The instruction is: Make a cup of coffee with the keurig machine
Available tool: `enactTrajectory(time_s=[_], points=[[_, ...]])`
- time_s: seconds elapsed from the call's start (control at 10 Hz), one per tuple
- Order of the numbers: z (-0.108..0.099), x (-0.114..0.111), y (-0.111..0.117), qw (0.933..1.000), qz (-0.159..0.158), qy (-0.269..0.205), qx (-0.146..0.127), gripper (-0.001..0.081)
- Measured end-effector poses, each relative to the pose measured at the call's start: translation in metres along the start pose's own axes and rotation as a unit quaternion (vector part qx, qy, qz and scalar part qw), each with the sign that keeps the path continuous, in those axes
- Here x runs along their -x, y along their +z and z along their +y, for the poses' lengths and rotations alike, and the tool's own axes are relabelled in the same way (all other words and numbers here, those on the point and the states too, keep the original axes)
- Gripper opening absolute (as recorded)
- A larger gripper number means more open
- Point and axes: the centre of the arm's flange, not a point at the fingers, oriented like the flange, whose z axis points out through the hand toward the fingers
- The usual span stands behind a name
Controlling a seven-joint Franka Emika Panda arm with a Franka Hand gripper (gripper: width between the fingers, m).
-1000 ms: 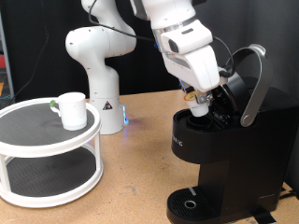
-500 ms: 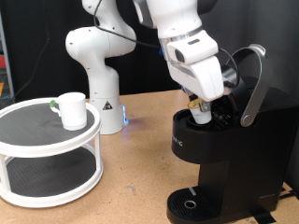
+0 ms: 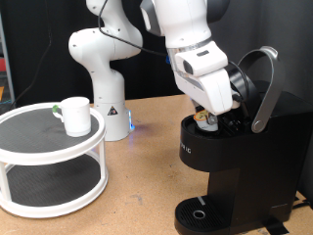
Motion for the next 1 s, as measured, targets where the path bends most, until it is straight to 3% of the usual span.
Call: enactTrajectory(time_s=[0.6,0.7,0.8,0.9,1.0], points=[[-0.001,0.001,0.013,0.9999,-0.005,0.007,0.009,0.0458],[0.0,0.0,0.012,0.9999,0.0,0.008,0.014,0.0633],[0.002,-0.001,0.01,0.9998,0.005,0.01,0.016,0.0633],[0.003,-0.001,0.009,0.9998,0.01,0.013,0.014,0.0768],[0.004,0.0,0.008,0.9996,0.017,0.019,0.008,0.0796]])
